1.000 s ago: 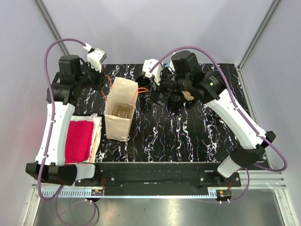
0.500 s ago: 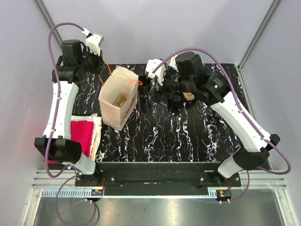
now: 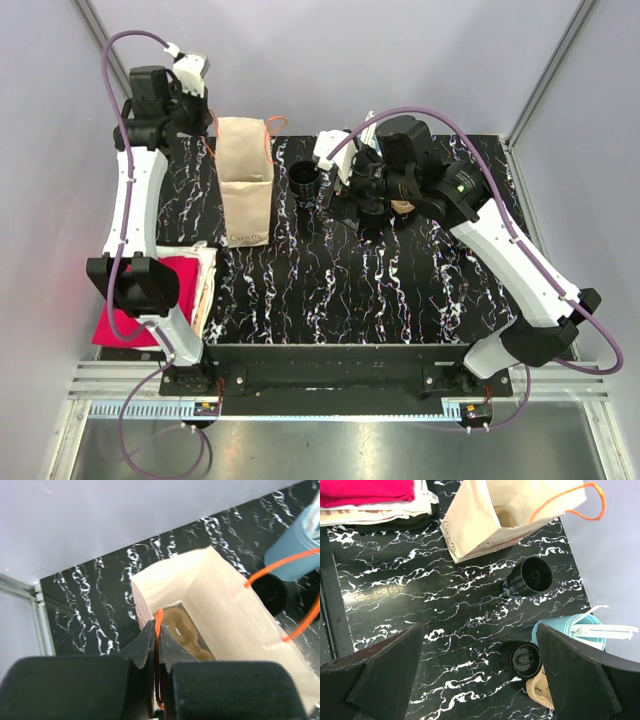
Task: Pack the takeout coffee
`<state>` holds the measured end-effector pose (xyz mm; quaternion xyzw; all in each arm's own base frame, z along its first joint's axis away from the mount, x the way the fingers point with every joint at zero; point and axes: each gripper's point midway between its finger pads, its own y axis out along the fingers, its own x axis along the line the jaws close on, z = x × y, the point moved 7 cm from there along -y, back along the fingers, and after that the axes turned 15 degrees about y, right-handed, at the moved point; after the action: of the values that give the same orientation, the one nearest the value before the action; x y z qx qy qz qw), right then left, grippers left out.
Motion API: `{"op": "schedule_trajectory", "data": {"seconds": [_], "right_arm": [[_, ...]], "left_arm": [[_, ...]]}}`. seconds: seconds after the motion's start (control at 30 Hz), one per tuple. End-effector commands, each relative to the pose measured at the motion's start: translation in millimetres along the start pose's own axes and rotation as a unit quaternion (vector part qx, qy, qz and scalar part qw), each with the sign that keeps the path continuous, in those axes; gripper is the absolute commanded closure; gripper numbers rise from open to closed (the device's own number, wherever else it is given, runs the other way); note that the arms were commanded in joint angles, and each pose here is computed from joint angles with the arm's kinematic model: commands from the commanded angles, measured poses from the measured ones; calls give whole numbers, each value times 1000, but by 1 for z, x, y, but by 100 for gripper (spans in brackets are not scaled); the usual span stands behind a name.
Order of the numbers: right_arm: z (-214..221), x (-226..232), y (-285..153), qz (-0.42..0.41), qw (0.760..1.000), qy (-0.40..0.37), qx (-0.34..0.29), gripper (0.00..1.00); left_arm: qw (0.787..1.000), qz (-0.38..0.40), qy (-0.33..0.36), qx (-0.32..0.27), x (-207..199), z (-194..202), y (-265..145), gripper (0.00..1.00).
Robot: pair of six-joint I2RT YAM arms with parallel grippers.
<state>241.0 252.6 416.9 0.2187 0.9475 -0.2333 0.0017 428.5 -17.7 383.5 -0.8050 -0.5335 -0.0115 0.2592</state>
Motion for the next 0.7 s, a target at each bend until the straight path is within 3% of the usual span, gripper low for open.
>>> {"op": "schedule_trajectory", "data": {"seconds": [0.0, 0.13, 0.27, 0.3, 0.6, 0.67], "right_arm": [[-9, -9, -11, 37, 999, 2, -34, 0], [-6, -18, -8, 67, 997, 12, -37, 0], [2, -28, -6, 93, 995, 22, -33, 0], [2, -30, -6, 99, 994, 22, -36, 0], [25, -64, -20, 177, 982, 57, -43, 0], [32, -69, -23, 193, 978, 67, -42, 0]], "left_arm": [[997, -69, 14, -40, 39, -20, -9, 97], [995, -89, 18, -39, 58, -18, -6, 93], [995, -97, 13, -33, 71, -11, 1, 80], [995, -96, 13, -32, 71, -10, 2, 70], [994, -95, 3, -46, 76, -12, -12, 25], [994, -92, 2, -63, 74, -22, -24, 6]]}}
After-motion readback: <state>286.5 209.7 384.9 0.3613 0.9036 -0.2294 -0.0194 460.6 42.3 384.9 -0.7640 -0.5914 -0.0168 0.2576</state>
